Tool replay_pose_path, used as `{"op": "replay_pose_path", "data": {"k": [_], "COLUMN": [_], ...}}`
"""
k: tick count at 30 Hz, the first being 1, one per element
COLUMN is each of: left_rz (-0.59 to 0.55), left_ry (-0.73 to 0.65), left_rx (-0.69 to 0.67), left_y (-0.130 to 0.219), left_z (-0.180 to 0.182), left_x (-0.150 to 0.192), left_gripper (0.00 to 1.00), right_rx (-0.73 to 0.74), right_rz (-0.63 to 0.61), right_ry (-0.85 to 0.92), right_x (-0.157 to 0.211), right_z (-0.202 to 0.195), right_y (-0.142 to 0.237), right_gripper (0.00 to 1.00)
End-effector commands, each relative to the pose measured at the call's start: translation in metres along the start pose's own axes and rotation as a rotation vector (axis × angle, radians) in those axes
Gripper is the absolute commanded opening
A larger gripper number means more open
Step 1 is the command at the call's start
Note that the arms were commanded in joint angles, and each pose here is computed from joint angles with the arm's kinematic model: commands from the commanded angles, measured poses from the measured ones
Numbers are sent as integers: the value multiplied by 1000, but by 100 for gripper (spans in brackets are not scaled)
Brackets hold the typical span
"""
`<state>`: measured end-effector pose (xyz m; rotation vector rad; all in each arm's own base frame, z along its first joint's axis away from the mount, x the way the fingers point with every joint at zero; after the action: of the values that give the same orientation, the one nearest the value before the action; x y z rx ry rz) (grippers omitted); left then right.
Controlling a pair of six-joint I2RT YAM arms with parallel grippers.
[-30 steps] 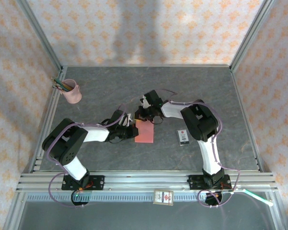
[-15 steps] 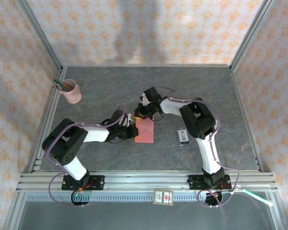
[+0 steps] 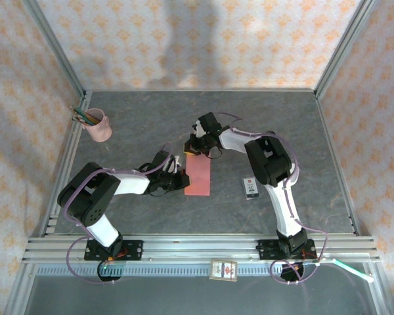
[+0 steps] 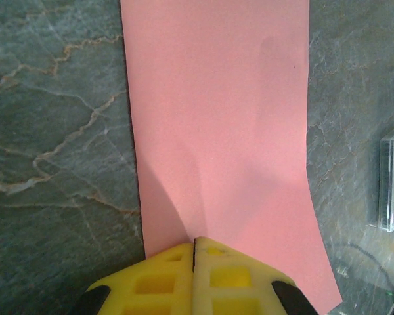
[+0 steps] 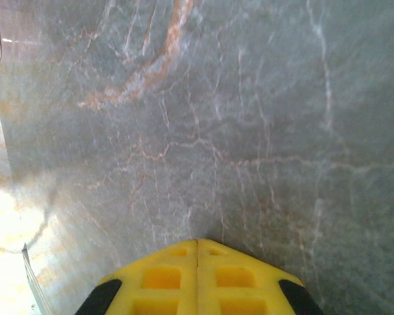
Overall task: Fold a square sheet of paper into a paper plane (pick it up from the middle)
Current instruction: First fold in half a square sheet of paper at the center of the table.
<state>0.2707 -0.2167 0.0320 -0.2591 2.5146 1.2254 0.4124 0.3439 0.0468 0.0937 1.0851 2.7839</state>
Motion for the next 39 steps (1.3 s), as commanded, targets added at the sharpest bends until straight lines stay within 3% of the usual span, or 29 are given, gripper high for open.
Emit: {"op": "replay_pose_path", "data": {"k": [1, 8, 14, 16, 22, 26, 32, 39], "left_rz": [295, 201, 81, 45, -32, -63, -75, -93], "left_ry": [101, 128, 125, 117, 91, 90, 81, 81], "left_rx": [-270, -189, -85, -59, -34, -66, -106, -55], "left_y": [0, -3, 3, 8, 26, 42, 58, 58], "left_z": [60, 37, 5, -5, -22, -16, -6, -9], "left_x": [86, 59, 21, 9, -17, -22, -18, -14], "left_gripper": [0, 0, 0, 6, 21, 26, 29, 29], "right_rx": [103, 39, -8, -30, -63, -82, -80, -42], "right_rz": [-163, -214, -208, -189, -103, -51, 12, 30], "right_ry": [-3, 99, 112, 118, 141, 141, 151, 137], "right_x": [-51, -60, -23, -5, 39, 54, 62, 61], "right_z": [-32, 16, 14, 13, 15, 15, 15, 1], "right_y": [8, 47, 74, 77, 67, 53, 25, 9], "right_gripper": [0, 1, 3, 3, 3, 3, 3, 2]}}
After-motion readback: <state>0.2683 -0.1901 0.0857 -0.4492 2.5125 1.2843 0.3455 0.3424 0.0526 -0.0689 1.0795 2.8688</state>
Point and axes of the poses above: each hand's point on the last joint's axis, 136 mm out from that joint toward the fingers, its own y axis back along the fingers, its own z axis along the line the jaws close on, x = y × z, the point moved 3 cm from there along y, back along the fingers, and after that the axes turned 12 degrees about -y, right-handed, at the moved point
